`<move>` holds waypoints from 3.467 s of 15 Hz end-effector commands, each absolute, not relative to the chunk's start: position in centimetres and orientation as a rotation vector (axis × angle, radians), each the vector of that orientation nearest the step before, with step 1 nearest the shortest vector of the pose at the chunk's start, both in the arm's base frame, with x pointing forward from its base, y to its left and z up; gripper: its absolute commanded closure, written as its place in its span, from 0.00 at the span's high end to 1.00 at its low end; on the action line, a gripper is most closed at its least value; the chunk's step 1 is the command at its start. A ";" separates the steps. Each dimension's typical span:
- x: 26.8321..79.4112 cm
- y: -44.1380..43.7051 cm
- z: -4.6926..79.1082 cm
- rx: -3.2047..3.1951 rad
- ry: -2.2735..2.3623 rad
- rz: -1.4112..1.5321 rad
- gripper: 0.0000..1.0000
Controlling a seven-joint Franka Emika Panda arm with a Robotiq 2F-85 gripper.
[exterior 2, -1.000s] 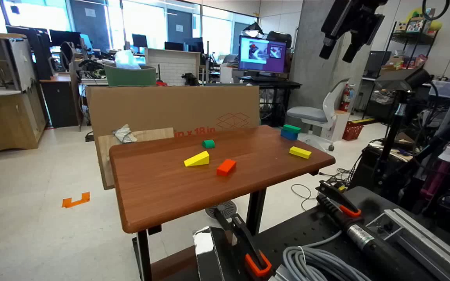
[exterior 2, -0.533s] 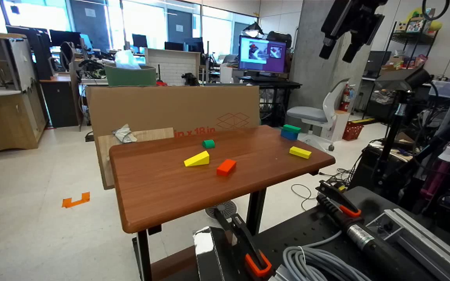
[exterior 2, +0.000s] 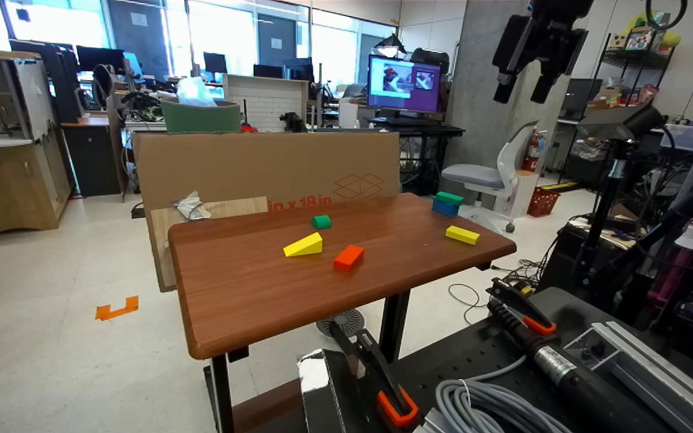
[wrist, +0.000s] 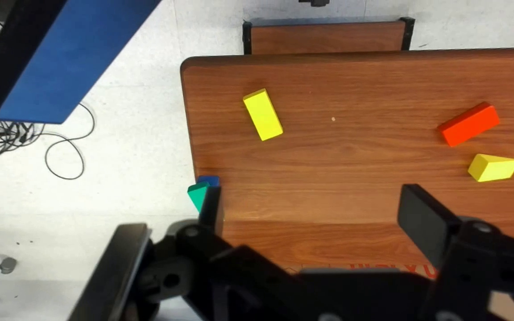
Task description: Move the yellow object
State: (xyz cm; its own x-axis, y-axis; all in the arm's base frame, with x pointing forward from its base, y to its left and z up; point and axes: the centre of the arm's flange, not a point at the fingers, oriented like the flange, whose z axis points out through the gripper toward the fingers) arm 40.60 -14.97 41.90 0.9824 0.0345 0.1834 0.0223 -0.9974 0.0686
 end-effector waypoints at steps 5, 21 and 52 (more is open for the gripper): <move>46.8 -17.1 41.7 2.977 0.246 0.087 1.00; 58.9 -15.4 27.5 2.929 0.678 -0.178 1.00; 54.8 -15.0 15.7 2.852 0.746 -0.487 0.29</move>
State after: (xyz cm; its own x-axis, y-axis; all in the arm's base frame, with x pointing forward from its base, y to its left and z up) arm 54.49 -14.32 16.07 0.8140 0.4697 -0.3416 0.5175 -0.8536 0.0594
